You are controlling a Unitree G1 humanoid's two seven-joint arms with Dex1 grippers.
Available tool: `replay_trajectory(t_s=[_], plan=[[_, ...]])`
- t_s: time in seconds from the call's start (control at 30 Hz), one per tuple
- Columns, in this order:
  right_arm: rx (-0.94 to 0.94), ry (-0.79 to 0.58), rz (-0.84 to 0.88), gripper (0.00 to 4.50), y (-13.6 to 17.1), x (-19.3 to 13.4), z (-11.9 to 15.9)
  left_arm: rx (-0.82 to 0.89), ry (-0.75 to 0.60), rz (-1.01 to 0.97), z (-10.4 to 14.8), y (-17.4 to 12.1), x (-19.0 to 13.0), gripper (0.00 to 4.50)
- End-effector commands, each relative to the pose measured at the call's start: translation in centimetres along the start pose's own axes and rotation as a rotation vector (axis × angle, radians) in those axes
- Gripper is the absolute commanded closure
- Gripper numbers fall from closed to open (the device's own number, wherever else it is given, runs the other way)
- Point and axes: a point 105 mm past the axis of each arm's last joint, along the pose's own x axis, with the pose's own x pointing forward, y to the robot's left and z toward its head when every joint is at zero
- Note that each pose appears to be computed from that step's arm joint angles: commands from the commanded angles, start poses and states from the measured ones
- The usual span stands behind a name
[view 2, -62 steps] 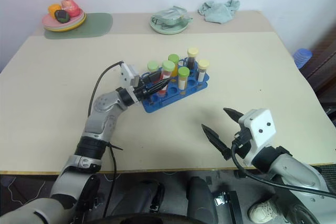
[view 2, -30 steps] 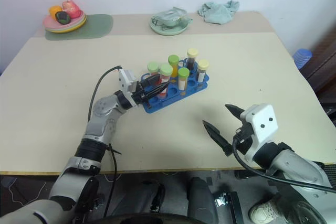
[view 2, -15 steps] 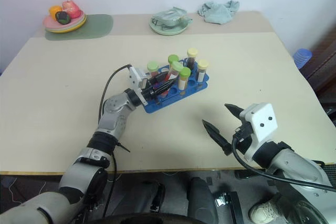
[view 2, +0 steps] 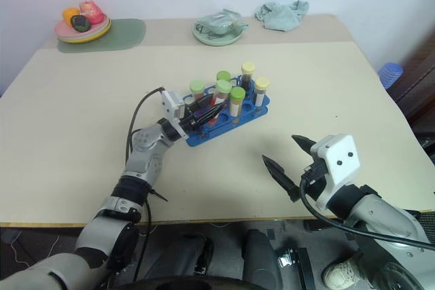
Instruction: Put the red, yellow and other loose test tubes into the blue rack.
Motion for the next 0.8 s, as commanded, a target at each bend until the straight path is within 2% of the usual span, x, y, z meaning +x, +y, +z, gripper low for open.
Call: replay_trajectory(t_s=[0.03, 0.8], plan=[[-0.032, -0.051, 0.011, 0.27, 0.6, -0.1, 1.1, -0.021, 0.071, 0.042, -1.6, 0.7, -2.0, 3.08], [-0.025, -0.062, 0.001, 0.27, 0.9, 0.1, 0.7, -0.038, 0.124, 0.038, -2.7, 0.7, -3.9, 3.08]])
